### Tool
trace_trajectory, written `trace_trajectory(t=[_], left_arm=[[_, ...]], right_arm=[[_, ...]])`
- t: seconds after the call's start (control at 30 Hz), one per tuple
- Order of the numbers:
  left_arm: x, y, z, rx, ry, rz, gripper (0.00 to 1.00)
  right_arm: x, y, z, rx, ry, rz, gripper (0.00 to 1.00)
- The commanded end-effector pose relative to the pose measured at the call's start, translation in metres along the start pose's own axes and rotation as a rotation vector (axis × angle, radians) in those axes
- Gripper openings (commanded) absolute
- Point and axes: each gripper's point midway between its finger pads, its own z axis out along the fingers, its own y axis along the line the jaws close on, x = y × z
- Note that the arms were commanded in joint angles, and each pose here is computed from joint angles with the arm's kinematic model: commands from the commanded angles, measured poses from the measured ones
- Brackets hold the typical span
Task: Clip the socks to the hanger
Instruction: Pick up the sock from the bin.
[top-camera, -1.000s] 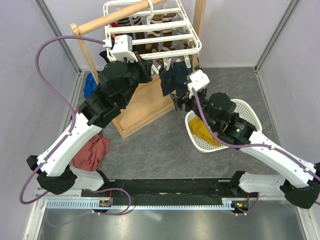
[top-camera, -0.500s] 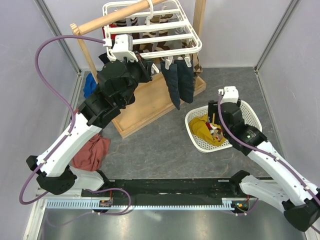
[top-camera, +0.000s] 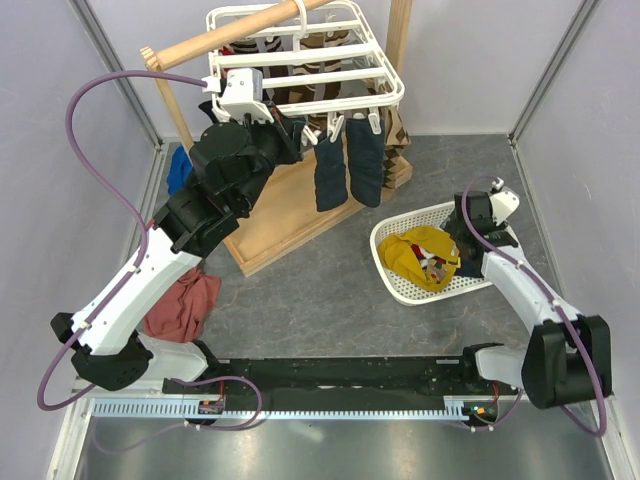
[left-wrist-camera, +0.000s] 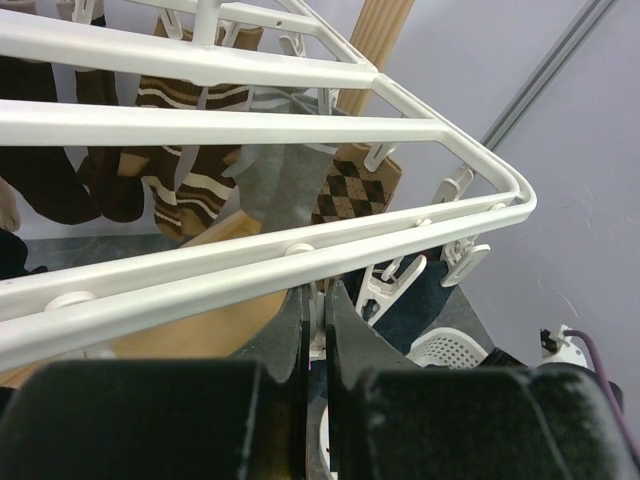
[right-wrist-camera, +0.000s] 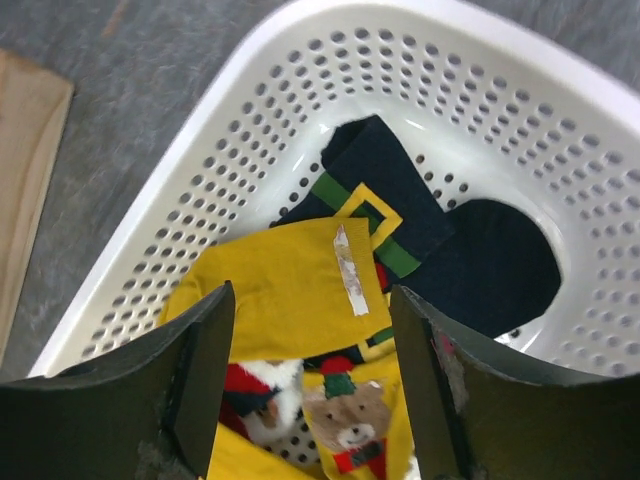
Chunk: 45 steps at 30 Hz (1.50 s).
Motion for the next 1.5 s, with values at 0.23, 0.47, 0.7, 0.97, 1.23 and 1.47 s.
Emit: trace_trajectory(t=[0.23,0.47,0.7,0.97,1.23,1.47], left_arm=[[-0.012,-0.009,-0.004,0.051,-0.031,-0.004,0.07],[-0.011,-0.009,-0.004,0.053,-0.031,-0.004,0.07],[-0.011,-0.009,-0.004,0.053,-0.031,-0.001,0.07],[-0.015,-0.008,-0.007,0.052,-0.038,-0.006,0.07],[-0.018,-0.007,-0.009,0.049,-0.045,-0.004,0.07],[-0.018,-0.008,-0.008,0.052,-0.045,-0.006,0.07]], right_arm=[[0.035,0.001,0.049,0.119,0.085,0.337,0.65],[0.079,-0.005,0.074,0.158,0.204,0.334,0.57],[0.090,-0.012,0.072,0.156,0.242,0.313,0.34],[0.028,0.001,0.041,0.047,0.106,0.206,0.04],[-0.014,0.017,0.006,-0.111,0.015,0.024,0.00],[-0.079,0.057,-0.067,-0.369,-0.199,-0.260,0.00]])
